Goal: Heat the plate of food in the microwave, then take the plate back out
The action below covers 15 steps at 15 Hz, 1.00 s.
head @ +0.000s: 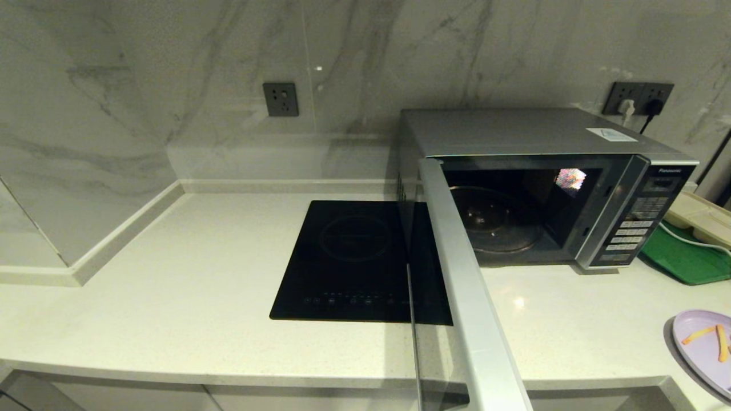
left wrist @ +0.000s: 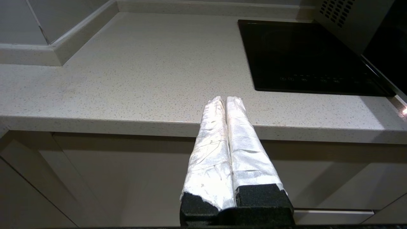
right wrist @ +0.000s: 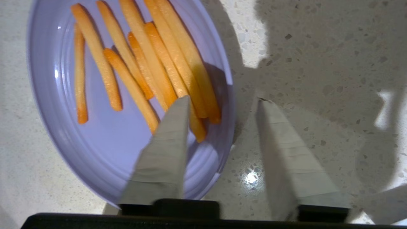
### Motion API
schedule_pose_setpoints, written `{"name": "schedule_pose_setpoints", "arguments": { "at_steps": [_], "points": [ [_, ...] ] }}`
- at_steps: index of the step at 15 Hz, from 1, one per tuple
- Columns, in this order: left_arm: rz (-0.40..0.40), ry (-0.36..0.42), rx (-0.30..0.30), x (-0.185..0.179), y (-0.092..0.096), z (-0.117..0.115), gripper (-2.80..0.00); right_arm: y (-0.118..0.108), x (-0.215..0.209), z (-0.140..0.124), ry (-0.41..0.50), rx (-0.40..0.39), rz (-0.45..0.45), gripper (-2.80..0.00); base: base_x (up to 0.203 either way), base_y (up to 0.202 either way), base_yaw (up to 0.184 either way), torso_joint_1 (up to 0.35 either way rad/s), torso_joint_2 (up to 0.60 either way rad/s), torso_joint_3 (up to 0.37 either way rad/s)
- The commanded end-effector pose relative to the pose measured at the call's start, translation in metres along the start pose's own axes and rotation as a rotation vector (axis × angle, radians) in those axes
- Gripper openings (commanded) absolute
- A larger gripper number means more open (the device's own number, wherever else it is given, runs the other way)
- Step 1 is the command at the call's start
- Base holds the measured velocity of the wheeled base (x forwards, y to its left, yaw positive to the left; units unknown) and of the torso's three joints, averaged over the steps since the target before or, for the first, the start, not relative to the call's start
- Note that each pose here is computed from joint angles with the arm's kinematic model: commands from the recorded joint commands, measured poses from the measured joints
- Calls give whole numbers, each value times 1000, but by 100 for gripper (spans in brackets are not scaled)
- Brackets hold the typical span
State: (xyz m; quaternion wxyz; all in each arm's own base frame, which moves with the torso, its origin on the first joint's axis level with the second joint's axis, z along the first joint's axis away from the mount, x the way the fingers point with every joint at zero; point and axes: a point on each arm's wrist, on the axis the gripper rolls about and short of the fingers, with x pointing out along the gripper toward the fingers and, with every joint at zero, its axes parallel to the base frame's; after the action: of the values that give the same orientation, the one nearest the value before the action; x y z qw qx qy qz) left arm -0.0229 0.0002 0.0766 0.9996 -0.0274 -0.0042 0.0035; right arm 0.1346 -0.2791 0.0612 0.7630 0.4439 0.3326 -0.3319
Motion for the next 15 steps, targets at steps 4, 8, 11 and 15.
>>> {"name": "schedule_pose_setpoints", "arguments": {
  "at_steps": [4,8,11,15],
  "points": [
    [0,0,-1,0,0,0,-280,25,-51,-3,-109,-60,63,0,0,0,0,0,0,0],
    [0,-1,-1,0,0,0,-280,74,-117,-48,-67,-217,159,-280,0,0,0,0,0,0],
    [0,-1,-1,0,0,0,-280,113,-169,-100,6,-391,258,-280,0,0,0,0,0,0],
    [0,-1,-1,0,0,0,-280,145,-236,-144,136,-608,396,-280,0,0,0,0,0,0]
  ]
}}
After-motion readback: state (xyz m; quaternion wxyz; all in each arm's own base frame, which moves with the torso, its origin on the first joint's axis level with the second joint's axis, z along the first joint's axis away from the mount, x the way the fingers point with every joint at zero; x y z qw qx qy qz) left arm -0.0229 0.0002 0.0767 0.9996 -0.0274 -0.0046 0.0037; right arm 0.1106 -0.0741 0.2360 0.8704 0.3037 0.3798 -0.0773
